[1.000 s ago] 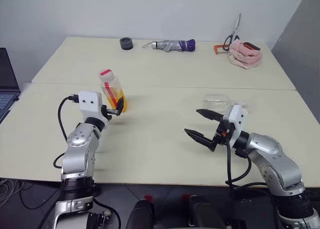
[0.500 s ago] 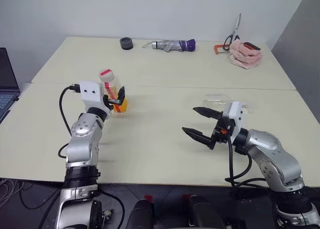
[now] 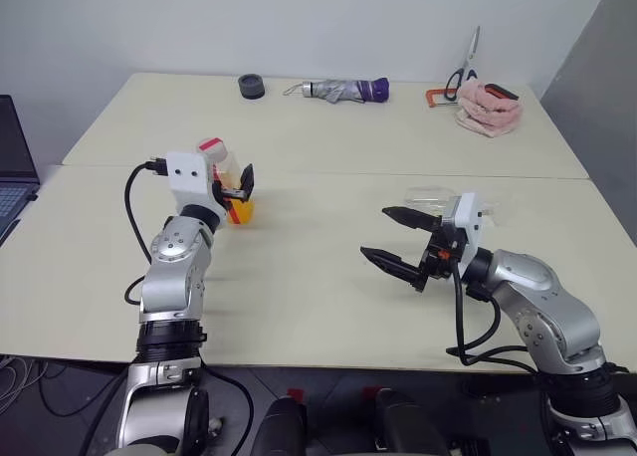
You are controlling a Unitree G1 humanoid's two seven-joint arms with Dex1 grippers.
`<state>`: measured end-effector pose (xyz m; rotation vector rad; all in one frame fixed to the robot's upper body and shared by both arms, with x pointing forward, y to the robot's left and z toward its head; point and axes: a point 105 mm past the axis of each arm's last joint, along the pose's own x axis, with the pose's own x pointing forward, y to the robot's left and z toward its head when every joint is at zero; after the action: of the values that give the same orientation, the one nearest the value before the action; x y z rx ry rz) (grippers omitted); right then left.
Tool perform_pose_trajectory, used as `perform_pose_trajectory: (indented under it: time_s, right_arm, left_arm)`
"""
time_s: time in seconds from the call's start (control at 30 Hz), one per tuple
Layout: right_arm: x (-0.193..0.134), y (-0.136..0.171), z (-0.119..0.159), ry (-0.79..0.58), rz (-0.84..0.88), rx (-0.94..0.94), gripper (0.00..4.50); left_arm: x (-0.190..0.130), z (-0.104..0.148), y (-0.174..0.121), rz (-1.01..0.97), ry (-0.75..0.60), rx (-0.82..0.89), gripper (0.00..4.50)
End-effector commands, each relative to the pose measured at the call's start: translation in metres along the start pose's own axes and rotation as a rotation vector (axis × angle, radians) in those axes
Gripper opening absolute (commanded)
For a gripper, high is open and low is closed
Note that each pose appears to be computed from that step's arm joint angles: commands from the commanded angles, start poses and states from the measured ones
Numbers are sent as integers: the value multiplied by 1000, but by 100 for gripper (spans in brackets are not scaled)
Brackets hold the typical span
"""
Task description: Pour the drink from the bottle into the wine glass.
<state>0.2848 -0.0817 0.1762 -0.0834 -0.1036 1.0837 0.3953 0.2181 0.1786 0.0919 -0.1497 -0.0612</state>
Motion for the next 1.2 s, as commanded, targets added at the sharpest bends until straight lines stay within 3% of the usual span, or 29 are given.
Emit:
perform_pose_trajectory:
  time_s: [0.03,0.6,0.7,0.9,1.2]
  right_arm:
    - [-1,2,16,-36,6,-47,450]
    - [-1,-3,13,-27,-14,-54,450]
    - [-1,-3,13,-27,-14,-55,450]
    - [-2,-4,12,-27,-15,-54,450]
    - [-1,-4,12,-31,-17,-57,450]
  left_arm:
    - [4,15,1,13,-40,13,449]
    - [5,15,3,23,-35,22,449]
    - [5,15,4,25,-36,23,389]
    - [6,17,3,12,-48,29,199]
    - [6,18,1,3,-56,41,185]
